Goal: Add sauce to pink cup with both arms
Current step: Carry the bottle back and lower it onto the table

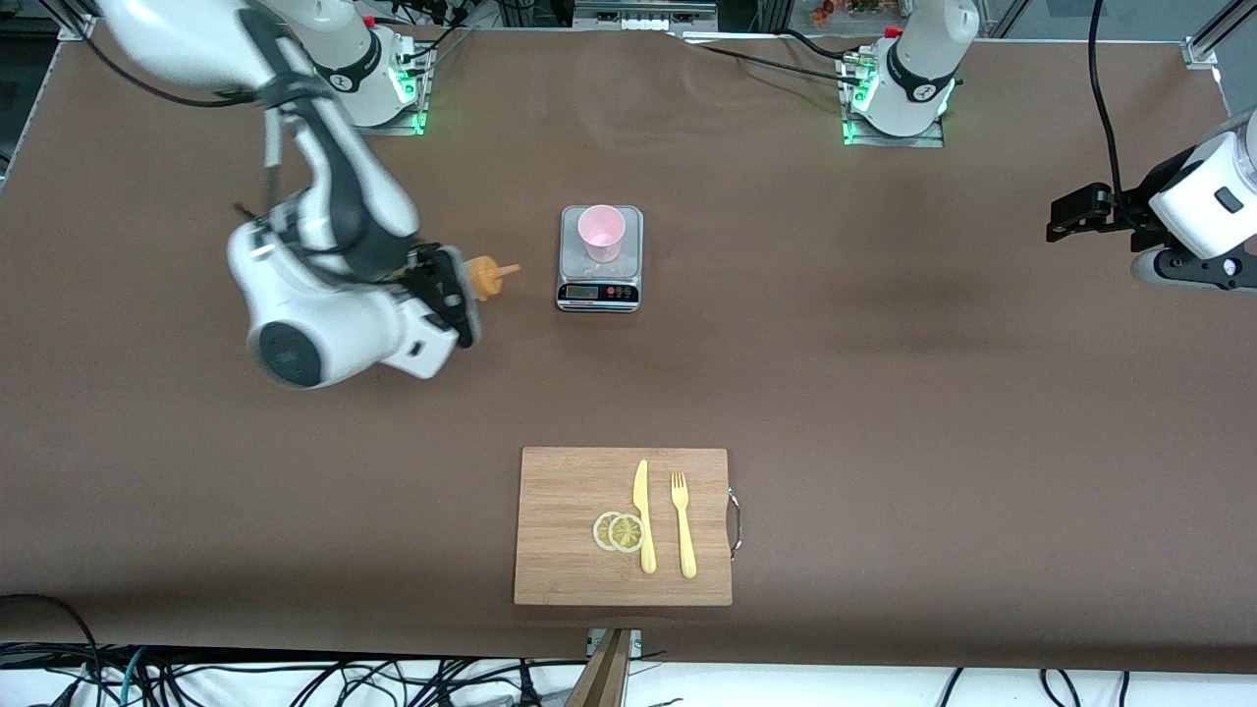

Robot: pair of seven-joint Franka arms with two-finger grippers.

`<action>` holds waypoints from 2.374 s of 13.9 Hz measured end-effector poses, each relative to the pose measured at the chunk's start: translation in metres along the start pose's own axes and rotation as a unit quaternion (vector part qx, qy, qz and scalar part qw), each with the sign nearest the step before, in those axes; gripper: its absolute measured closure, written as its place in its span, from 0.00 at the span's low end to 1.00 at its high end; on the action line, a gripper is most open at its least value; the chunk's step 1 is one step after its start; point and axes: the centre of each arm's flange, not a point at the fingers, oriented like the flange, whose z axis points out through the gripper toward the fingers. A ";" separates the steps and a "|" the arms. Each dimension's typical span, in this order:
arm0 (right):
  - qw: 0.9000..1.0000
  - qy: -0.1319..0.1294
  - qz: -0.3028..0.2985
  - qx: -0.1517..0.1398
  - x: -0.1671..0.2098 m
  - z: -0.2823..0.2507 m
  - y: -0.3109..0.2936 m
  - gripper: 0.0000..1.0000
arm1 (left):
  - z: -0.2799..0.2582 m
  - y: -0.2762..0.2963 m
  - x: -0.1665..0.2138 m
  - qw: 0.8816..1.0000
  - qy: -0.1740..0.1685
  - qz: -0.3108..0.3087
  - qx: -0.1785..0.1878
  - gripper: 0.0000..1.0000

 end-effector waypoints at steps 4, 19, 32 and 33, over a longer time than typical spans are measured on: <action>0.990 0.135 -0.044 -0.005 -0.096 -0.006 0.004 0.70 | 0.000 0.000 0.000 1.000 0.000 0.000 0.000 0.00; 0.874 0.464 -0.123 -0.077 -0.333 0.138 0.017 0.70 | 0.002 0.000 0.001 1.000 -0.001 0.000 0.000 0.00; 0.879 0.457 -0.115 -0.073 -0.385 0.130 0.007 0.00 | 0.001 0.000 0.002 1.000 -0.001 0.000 0.000 0.00; 0.879 0.458 -0.113 -0.069 -0.389 0.129 0.004 0.00 | 0.001 0.000 0.002 1.000 -0.001 0.000 0.000 0.00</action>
